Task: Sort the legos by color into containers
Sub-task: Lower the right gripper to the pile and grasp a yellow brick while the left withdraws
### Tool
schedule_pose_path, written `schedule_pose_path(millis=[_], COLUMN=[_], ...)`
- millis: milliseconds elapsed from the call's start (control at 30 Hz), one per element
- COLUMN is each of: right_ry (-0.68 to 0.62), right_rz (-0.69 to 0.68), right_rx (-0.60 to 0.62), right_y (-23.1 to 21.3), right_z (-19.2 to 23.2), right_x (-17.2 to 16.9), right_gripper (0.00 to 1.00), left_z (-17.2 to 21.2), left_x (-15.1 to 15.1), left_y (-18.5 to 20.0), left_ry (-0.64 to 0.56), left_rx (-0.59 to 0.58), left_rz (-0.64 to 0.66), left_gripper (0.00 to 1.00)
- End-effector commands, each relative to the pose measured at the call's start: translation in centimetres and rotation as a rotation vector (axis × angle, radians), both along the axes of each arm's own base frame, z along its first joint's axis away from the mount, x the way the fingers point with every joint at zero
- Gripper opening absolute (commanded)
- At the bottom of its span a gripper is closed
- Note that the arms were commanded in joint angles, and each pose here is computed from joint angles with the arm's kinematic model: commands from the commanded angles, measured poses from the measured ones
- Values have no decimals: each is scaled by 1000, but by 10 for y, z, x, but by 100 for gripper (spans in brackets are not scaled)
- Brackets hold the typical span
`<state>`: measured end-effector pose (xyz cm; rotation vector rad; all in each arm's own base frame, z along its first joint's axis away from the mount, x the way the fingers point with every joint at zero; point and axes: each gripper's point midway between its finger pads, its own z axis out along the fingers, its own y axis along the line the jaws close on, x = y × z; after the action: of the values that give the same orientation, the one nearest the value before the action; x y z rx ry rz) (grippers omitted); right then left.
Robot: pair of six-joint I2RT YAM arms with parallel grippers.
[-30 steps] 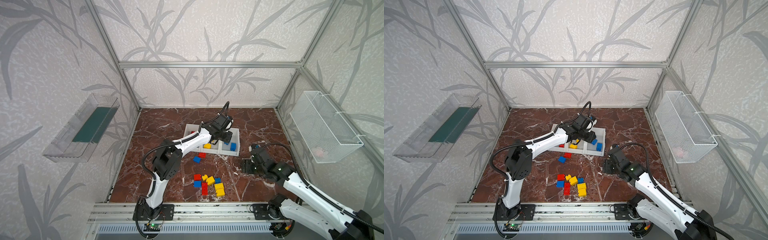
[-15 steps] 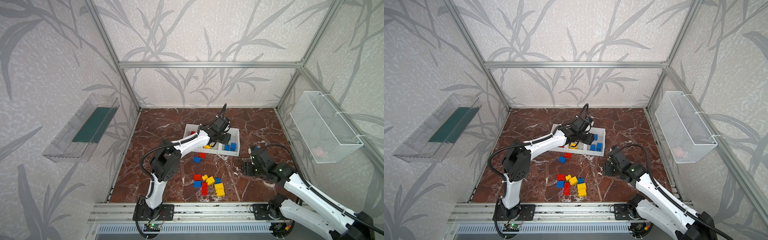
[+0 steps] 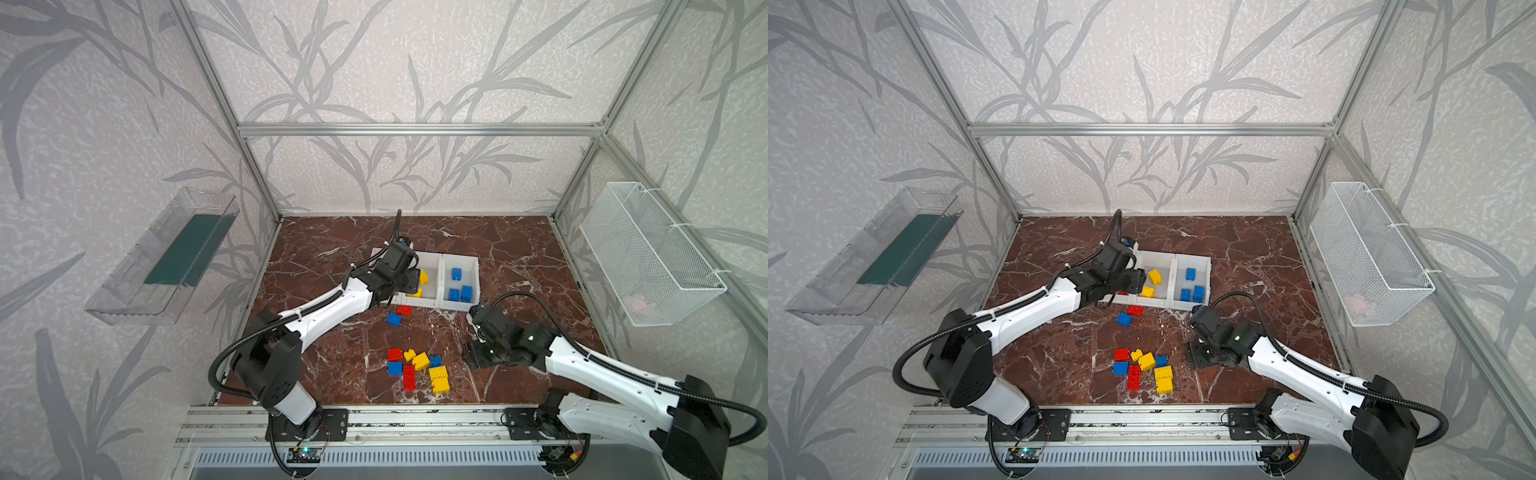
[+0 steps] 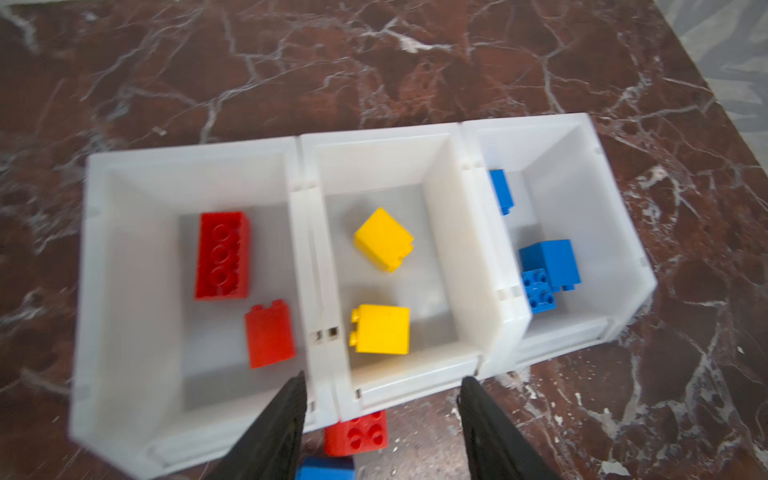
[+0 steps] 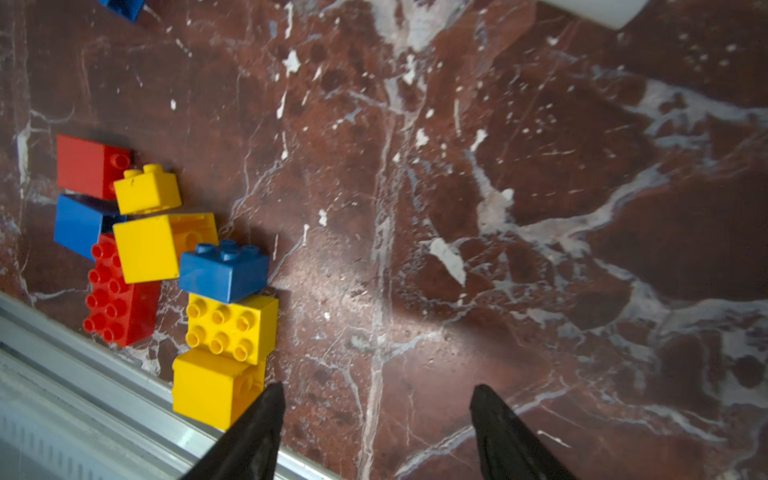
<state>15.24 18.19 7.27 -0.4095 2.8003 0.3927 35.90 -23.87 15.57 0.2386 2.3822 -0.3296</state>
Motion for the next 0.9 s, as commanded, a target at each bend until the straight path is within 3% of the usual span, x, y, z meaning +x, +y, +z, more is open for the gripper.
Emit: schedule_pose_path(millis=[0, 300, 867], right_ry=[-15, 30, 78], right_rz=[14, 129, 164], right_rx=[11, -41, -209], right_y=[16, 59, 88], right_z=[7, -1, -31], right_x=[-5, -47, -58], right_gripper=[75, 78, 79], left_z=[1, -9, -19], left_x=[-7, -23, -45], left_y=[27, 52, 61], left_ry=[-15, -2, 25], left_rx=[-9, -6, -47], left_rz=[92, 138, 144], left_gripper=[62, 62, 62])
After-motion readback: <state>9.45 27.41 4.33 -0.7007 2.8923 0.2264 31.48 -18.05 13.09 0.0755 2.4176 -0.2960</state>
